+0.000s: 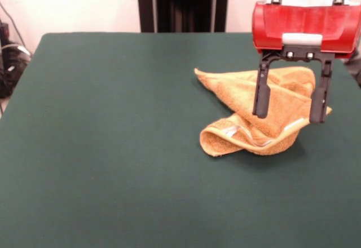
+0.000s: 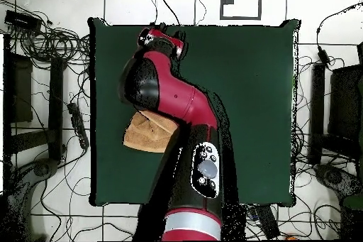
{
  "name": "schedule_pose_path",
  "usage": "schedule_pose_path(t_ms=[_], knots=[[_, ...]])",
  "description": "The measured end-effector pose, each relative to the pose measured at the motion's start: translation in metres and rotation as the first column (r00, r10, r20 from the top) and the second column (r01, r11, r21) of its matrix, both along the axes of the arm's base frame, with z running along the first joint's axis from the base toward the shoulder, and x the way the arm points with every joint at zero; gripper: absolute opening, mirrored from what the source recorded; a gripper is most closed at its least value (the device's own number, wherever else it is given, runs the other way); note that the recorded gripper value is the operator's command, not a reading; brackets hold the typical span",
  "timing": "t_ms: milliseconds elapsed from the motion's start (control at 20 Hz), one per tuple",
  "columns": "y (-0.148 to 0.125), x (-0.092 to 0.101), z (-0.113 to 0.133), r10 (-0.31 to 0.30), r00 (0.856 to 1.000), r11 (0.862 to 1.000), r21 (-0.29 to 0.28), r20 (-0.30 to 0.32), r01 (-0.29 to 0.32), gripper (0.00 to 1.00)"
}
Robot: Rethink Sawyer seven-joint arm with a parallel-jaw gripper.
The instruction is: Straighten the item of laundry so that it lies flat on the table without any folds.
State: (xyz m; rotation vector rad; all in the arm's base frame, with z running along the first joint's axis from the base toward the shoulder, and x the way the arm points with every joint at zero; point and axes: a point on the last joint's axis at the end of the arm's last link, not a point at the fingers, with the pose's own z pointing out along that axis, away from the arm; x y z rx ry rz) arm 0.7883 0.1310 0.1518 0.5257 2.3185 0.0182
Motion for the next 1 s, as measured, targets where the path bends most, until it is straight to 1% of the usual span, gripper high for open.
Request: schedule_pose_path(t_ms=[50, 200, 500, 750, 900, 1000], knots=[[0.005, -0.002, -0.001, -0.015, 1.000, 1.000, 0.018, -0.002, 0.015, 1.00], [0.014, -0.005, -0.002, -0.030, 1.000, 0.999, 0.042, -0.004, 0.030, 1.00], [0.031, -0.010, -0.004, -0.044, 0.999, 0.996, 0.072, -0.007, 0.045, 1.00], [0.049, -0.016, -0.005, -0.041, 0.999, 0.995, 0.087, -0.010, 0.042, 1.00], [0.056, -0.018, -0.006, -0.042, 0.999, 0.995, 0.090, -0.008, 0.042, 1.00], [0.055, -0.018, -0.006, -0.043, 0.999, 0.995, 0.088, -0.005, 0.043, 1.00]])
